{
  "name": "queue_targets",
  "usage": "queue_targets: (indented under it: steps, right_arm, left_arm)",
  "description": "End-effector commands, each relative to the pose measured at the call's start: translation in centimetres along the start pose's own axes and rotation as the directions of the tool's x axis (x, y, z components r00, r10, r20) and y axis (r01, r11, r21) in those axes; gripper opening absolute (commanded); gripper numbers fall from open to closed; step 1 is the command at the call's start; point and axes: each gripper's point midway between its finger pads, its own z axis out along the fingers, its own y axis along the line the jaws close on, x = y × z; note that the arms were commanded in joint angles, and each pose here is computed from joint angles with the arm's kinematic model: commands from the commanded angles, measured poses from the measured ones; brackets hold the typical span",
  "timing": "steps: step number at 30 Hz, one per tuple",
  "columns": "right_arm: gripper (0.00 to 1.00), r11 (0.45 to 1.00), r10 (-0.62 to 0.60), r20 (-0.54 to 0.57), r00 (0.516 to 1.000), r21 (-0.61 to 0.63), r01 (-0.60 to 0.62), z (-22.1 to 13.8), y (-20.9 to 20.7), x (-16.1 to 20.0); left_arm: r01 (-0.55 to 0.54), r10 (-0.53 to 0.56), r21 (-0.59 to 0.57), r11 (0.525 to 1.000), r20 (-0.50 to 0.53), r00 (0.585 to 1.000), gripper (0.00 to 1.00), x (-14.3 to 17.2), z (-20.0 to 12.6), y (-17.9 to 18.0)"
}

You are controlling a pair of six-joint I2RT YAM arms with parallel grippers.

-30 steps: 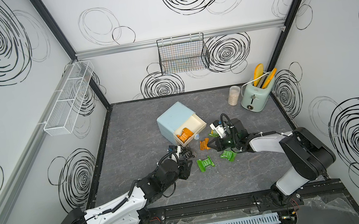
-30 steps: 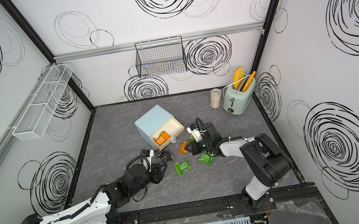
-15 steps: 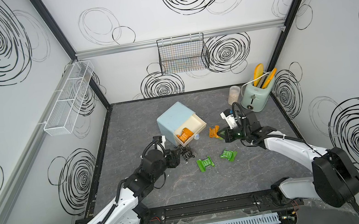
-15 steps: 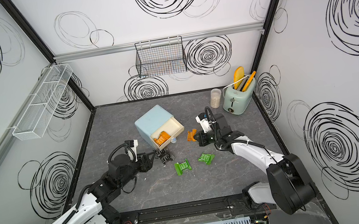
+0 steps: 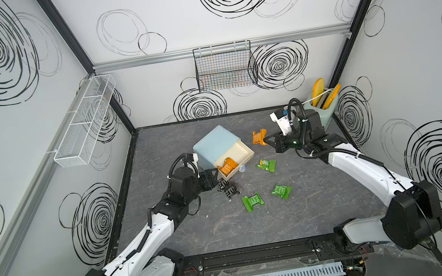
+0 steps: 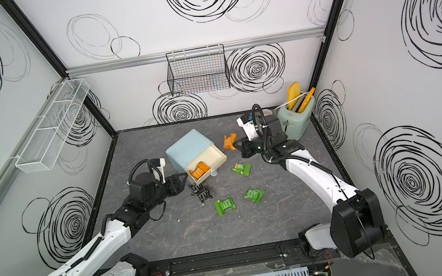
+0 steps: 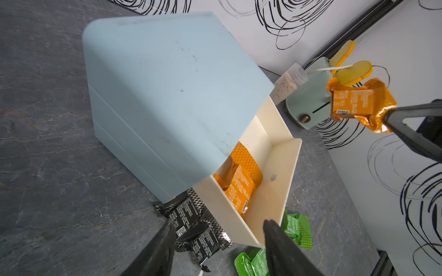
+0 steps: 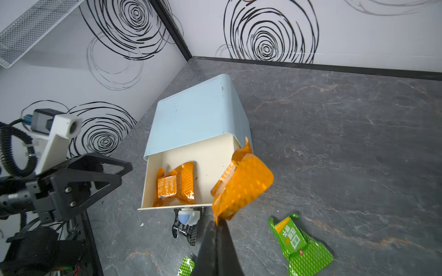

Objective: Place the cookies into the drawer by color
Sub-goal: Place the cookie in the drawer.

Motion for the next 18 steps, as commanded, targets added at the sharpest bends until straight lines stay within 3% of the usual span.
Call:
queue_targets:
  steps: [1,18]
  right_arm:
    - [0.0,0.992,-0.011,-0.044,0.999,-0.129,0.005,0.5,1.9,0.0]
    - [0.0,0.96,-0.038,-0.209,0.977,-0.28,-0.022,5.1,4.2,3.0]
  left_arm:
    - [-0.029,0.026,0.053,0.998,0.065,0.998,0.64,-2.7,0.2,-1.3]
    - [-0.041,0.038,0.06,0.997,0.048,0.998,0.64,-4.1,1.9,-0.7]
